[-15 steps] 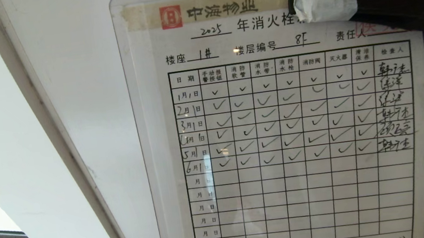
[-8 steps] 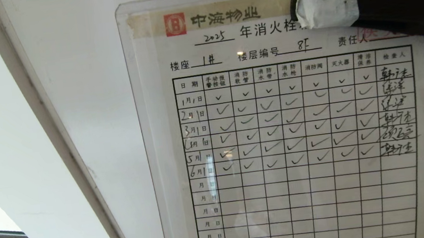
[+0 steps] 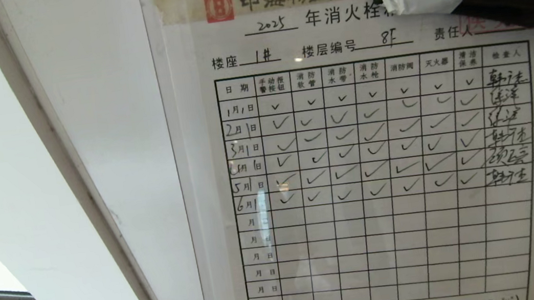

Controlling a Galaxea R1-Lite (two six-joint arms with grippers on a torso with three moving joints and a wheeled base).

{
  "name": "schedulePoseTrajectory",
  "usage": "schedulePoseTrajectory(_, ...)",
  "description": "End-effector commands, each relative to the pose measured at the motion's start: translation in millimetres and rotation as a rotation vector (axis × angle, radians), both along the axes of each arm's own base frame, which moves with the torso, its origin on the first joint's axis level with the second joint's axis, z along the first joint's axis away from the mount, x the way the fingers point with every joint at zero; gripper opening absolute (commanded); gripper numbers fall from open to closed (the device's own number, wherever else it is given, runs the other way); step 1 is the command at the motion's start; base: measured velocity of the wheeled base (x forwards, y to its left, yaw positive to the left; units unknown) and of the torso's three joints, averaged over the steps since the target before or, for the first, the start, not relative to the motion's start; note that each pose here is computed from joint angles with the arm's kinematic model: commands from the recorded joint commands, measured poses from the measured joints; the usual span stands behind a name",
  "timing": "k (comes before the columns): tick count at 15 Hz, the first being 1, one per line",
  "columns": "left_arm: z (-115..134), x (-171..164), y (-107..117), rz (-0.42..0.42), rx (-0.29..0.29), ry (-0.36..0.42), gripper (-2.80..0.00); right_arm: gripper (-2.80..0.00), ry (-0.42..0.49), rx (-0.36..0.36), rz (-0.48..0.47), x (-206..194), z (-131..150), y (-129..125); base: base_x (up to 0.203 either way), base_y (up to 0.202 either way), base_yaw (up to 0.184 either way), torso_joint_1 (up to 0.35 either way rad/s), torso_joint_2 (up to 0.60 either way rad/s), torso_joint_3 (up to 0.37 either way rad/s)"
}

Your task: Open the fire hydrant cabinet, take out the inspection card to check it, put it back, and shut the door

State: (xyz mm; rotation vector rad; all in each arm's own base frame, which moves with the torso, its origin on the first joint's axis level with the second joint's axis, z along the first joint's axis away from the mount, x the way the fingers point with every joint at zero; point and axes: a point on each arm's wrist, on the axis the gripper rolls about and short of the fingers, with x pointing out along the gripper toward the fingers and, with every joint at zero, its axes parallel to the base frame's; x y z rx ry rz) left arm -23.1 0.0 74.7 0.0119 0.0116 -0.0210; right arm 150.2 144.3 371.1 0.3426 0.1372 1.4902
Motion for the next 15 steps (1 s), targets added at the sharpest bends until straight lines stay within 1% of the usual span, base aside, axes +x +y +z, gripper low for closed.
schedulePoseTrajectory(1,0,0,0,0.001,0.0,0.001,-2.8,-2.8,-0.013,0.012,0.006,-4,5,-3,0.0,0.0,0.0,0.0,0.0,0.0)
schedulePoseTrajectory(15,0,0,0,0.001,0.0,0.002,-2.8,-2.8,-0.052,0.044,0.003,-5,19,-4,0.0,0.0,0.0,0.0,0.0,0.0)
